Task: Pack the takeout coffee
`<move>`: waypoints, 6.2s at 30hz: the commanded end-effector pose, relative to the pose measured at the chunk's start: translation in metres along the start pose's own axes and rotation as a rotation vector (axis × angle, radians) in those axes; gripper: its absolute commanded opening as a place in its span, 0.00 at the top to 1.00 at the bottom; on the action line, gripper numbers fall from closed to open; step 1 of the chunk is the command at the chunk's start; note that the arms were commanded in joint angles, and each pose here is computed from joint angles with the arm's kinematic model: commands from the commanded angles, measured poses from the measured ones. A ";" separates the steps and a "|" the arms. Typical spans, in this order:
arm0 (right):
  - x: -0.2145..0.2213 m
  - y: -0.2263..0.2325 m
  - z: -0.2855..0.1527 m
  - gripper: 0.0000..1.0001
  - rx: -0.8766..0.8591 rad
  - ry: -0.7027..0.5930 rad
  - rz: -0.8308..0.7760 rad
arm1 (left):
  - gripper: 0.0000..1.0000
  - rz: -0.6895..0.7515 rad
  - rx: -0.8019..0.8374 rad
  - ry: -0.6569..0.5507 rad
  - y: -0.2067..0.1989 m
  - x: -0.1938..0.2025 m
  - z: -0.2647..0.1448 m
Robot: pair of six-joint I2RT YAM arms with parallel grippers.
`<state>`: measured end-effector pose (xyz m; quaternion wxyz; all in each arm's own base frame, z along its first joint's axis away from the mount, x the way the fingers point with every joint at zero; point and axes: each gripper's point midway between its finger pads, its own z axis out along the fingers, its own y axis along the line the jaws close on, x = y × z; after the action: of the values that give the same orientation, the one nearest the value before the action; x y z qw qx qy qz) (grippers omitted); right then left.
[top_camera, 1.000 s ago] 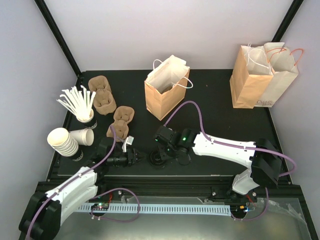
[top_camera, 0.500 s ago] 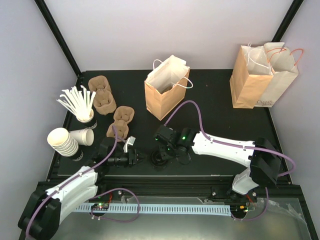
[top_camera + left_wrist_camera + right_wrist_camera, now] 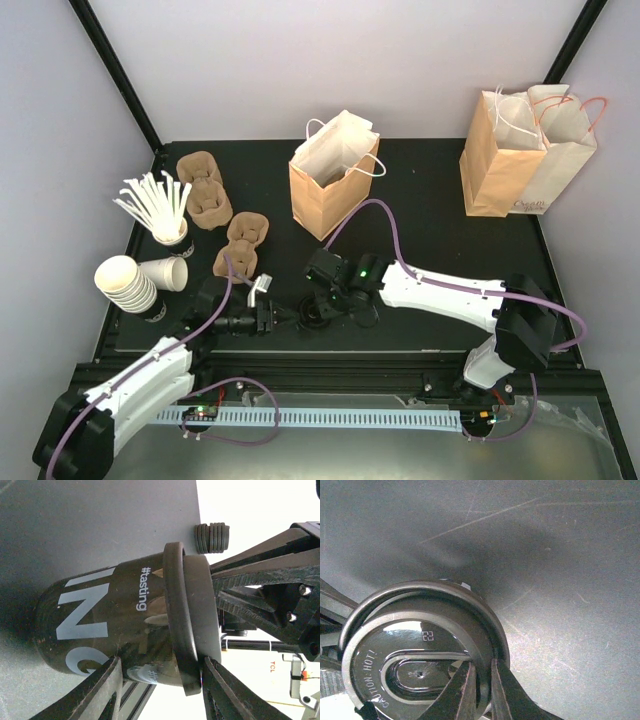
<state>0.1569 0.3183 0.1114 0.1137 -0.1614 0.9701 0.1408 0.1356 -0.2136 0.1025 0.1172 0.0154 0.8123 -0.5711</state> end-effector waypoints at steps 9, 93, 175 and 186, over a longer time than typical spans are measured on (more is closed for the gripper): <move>-0.009 0.000 -0.006 0.89 0.035 -0.015 -0.023 | 0.64 -0.044 -0.121 0.051 0.025 0.007 0.009; -0.077 -0.136 -0.140 0.98 0.162 -0.431 0.106 | 0.02 0.805 -0.798 -0.383 -0.168 -0.366 -0.034; -0.065 -0.048 -0.292 0.99 -0.263 -0.590 -0.260 | 0.99 0.927 -0.495 0.127 -0.190 -0.150 -0.014; -0.064 -0.048 -0.257 0.99 -0.240 -0.547 -0.248 | 0.98 1.067 -0.625 0.113 -0.178 -0.141 -0.008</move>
<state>0.1867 0.2045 0.3567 0.3554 -0.2386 0.8609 0.2749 0.2389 -0.2537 0.2764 0.2833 0.4067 0.8475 -0.1899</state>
